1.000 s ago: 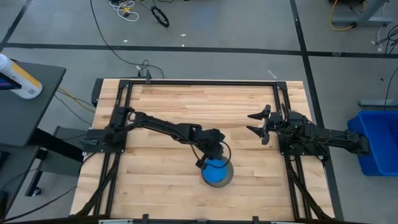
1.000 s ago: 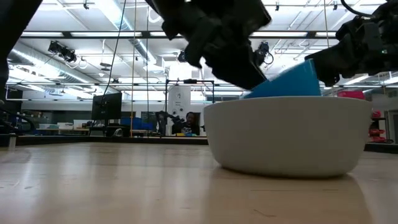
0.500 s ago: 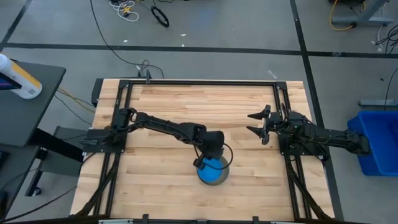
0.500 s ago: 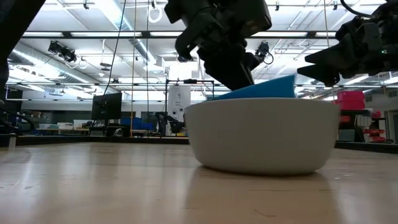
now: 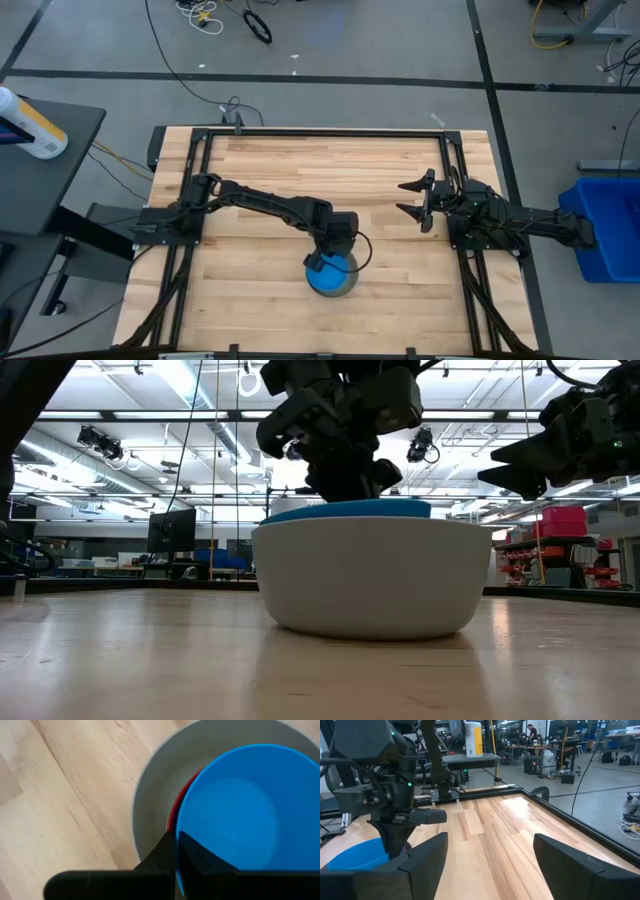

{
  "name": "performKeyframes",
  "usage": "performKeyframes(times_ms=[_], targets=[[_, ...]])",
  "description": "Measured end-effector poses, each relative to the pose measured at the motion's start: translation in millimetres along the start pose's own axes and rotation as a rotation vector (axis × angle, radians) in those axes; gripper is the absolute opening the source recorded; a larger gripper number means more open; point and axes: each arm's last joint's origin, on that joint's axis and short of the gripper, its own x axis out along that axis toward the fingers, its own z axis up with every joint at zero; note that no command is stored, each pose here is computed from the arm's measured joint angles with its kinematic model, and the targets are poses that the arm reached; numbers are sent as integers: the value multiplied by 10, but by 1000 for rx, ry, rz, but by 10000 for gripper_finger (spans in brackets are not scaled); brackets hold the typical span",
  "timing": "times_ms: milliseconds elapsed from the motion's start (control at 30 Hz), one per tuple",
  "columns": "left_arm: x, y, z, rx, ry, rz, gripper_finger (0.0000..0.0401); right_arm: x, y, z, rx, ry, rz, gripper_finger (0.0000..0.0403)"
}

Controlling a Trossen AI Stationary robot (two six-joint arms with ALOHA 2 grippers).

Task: Nest bowls inside each other
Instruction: Stack the light blue bowl on the red bowl, then return to Home Position

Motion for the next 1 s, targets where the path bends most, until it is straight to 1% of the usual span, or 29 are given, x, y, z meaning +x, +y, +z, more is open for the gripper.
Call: performKeyframes(times_ms=[200,367,500,600,700,767,833,1000], targets=[[-6,-21,-49,-31,58,-13,5,0,0,0,3,1,0,310],[-11,-45,-96,-49,109,-32,5,0,0,0,9,0,0,304],[-7,-48,-106,-74,117,-34,5,0,0,0,26,1,0,296],[3,-43,-103,-86,116,-15,9,0,0,-1,41,2,0,291],[18,-69,-84,-60,119,10,41,0,-1,-9,57,9,-1,285],[39,-75,-93,-62,124,5,73,0,-1,-19,67,20,-2,282],[77,-96,-123,-67,157,11,107,0,-2,-31,73,32,-3,278],[77,-109,-119,-70,163,18,188,-1,-3,-49,82,51,-5,268]])
